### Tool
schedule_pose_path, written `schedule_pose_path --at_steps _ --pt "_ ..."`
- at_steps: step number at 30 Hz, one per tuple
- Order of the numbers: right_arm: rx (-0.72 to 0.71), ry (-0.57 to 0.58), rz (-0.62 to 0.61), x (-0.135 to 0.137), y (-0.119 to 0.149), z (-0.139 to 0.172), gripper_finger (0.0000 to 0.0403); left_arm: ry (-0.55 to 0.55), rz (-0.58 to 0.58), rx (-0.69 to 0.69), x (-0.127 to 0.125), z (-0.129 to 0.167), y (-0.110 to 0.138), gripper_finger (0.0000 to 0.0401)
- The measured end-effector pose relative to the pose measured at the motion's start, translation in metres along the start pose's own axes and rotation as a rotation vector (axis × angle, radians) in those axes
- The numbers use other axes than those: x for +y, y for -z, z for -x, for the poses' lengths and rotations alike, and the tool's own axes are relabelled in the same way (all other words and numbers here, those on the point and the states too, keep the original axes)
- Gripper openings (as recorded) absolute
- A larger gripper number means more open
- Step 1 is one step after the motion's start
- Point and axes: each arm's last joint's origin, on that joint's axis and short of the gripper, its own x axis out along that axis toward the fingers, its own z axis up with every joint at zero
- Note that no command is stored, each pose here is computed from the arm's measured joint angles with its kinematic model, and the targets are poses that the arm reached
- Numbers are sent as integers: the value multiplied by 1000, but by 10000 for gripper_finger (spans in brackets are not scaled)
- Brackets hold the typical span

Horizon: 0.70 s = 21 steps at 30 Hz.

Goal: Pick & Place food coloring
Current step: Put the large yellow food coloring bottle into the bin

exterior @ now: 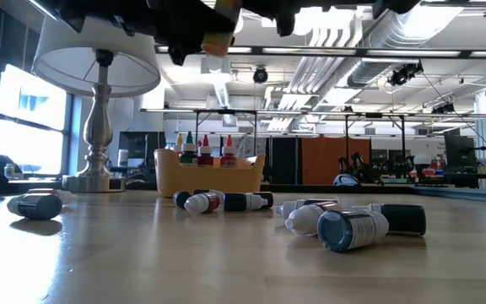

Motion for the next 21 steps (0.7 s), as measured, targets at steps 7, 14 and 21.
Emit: schedule_pose_path --at_steps 7,14,21 --pt "105 -2 -47 0 3 6 122 1 -1 22 0 0 3 140" --pt "167 -6 -47 0 9 7 122 4 -4 42 0 0 5 140" --pt "220 -9 -35 0 14 7 140 5 -5 45 0 0 6 140"
